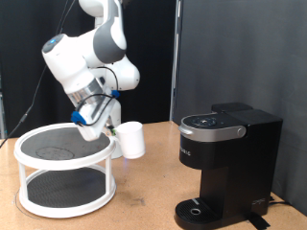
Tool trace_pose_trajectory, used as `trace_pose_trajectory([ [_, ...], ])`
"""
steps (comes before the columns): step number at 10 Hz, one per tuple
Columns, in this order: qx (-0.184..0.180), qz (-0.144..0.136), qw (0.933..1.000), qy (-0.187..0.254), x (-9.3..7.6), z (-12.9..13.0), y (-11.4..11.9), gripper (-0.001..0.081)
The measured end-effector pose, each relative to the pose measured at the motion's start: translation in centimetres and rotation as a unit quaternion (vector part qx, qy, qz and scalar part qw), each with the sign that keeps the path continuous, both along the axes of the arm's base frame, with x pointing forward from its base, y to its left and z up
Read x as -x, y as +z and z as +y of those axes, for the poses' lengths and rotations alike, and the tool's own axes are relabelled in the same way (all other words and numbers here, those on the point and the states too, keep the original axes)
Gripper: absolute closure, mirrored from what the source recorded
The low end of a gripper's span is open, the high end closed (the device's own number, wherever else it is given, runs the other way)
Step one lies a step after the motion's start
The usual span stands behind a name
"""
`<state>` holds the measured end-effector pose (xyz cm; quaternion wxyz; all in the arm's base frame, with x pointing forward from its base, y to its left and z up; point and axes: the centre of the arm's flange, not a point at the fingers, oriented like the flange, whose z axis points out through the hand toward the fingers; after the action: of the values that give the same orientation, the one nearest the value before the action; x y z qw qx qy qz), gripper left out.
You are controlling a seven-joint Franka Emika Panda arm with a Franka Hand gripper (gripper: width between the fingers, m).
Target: Make a cup of coffee with the keurig machine
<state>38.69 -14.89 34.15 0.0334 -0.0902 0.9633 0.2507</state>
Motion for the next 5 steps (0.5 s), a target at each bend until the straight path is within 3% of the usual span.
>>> trace_pose_trajectory([
  [2, 0.006, 0.003, 1.0000, 0.001, 0.0, 0.1, 0.0, 0.0806],
  [5, 0.048, 0.009, 0.9980, -0.041, -2.0, 2.7, 0.5, 0.0806],
])
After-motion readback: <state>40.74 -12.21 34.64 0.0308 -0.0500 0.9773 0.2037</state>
